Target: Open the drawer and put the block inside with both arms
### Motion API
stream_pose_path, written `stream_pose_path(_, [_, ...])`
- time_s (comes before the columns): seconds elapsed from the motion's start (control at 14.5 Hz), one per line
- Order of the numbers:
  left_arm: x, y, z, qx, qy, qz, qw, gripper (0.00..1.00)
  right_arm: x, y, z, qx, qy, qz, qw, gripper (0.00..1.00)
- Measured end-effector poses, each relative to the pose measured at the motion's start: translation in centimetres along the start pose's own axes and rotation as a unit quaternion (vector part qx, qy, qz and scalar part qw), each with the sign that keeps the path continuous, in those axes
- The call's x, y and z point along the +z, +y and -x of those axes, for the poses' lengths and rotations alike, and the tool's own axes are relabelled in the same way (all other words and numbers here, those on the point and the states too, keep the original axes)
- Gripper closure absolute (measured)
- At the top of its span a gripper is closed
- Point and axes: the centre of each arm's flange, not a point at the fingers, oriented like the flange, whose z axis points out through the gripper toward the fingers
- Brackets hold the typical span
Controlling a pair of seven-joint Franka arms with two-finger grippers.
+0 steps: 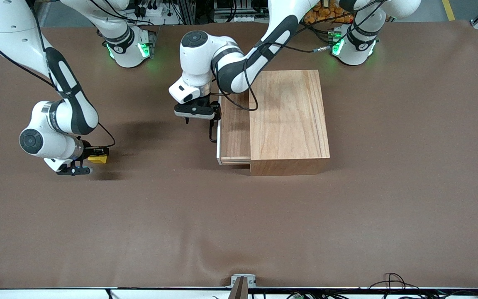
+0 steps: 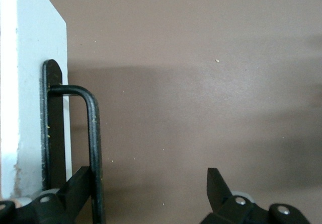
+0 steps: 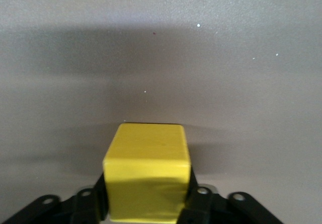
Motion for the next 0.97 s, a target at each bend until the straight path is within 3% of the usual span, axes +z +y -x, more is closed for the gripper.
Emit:
stream_pose_path(0.35, [-0.4, 1.0, 0.8, 0.009, 0.008, 0.016, 1.000, 0.00, -3.4, 0.6, -1.1, 0.001, 0.021, 0.004, 1.000, 0.44])
stream_pose_path(0.69, [-0.9, 1.8, 1.2, 0.013, 0.013, 0.036, 0.999, 0.00, -13.6, 1.0, -2.2, 0.002, -0.010, 0.003, 1.000, 0.44])
stream_pose_path(0.97, [-2.9, 2.8, 0.8, 0.011, 0.022, 0.056, 0.998, 0.00, -19.9, -0.3, -2.9, -0.008, -0.019, 0.005, 1.000, 0.44])
